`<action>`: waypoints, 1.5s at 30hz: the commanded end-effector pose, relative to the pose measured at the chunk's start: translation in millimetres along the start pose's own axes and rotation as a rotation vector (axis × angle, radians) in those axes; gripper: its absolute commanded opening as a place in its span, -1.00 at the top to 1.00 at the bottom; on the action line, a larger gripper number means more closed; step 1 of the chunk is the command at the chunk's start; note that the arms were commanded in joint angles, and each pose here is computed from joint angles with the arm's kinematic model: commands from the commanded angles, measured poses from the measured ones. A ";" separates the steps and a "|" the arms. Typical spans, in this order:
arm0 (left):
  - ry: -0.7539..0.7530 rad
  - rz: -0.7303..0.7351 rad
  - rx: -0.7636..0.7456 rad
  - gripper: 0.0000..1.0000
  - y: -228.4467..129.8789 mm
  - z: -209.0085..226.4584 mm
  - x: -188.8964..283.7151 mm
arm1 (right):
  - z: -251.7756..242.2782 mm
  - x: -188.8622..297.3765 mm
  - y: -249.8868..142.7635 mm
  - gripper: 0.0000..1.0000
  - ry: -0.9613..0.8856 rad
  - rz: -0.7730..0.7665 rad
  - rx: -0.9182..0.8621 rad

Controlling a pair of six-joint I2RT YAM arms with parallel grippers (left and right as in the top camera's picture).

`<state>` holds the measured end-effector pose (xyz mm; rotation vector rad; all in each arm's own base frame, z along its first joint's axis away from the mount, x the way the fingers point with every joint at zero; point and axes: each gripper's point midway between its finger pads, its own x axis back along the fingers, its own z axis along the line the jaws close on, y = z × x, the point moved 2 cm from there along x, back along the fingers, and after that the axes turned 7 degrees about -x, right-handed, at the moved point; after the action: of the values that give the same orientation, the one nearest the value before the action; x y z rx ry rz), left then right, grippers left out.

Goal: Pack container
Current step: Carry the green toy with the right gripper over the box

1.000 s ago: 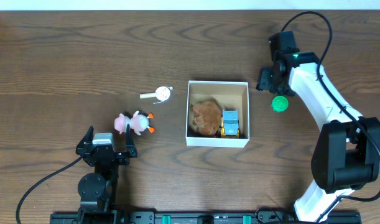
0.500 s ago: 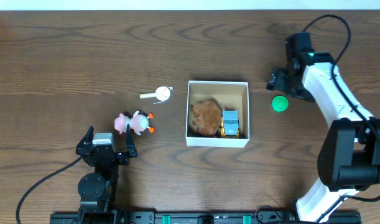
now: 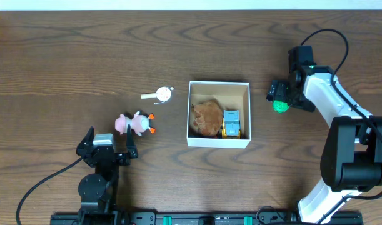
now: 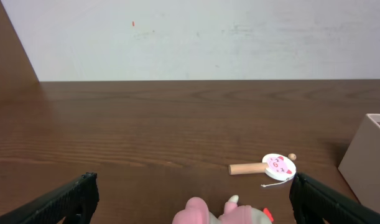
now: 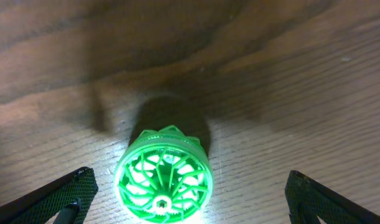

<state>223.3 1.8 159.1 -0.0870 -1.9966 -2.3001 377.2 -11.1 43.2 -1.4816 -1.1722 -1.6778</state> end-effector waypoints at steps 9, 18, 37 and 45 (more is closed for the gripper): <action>-0.006 0.048 -0.010 -0.96 -18.9 -2.4 -2.7 | -1.3 -19.7 -8.6 -0.98 0.035 -0.048 0.015; -0.006 0.048 -0.010 -0.96 -18.9 -2.4 -2.7 | 2.1 -19.1 -1.7 -0.72 0.050 -0.079 0.011; -0.006 0.048 -0.010 -0.96 -18.9 -2.3 -2.7 | 2.7 -18.7 -1.6 0.33 0.053 -0.078 0.011; -0.006 0.048 -0.010 -0.96 -18.9 -2.4 -2.7 | 11.3 0.2 14.1 0.31 0.071 -0.087 0.014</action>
<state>223.3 1.8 159.1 -0.0870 -1.9966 -2.3001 376.6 -8.9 23.2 -1.4247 -1.1980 -1.7087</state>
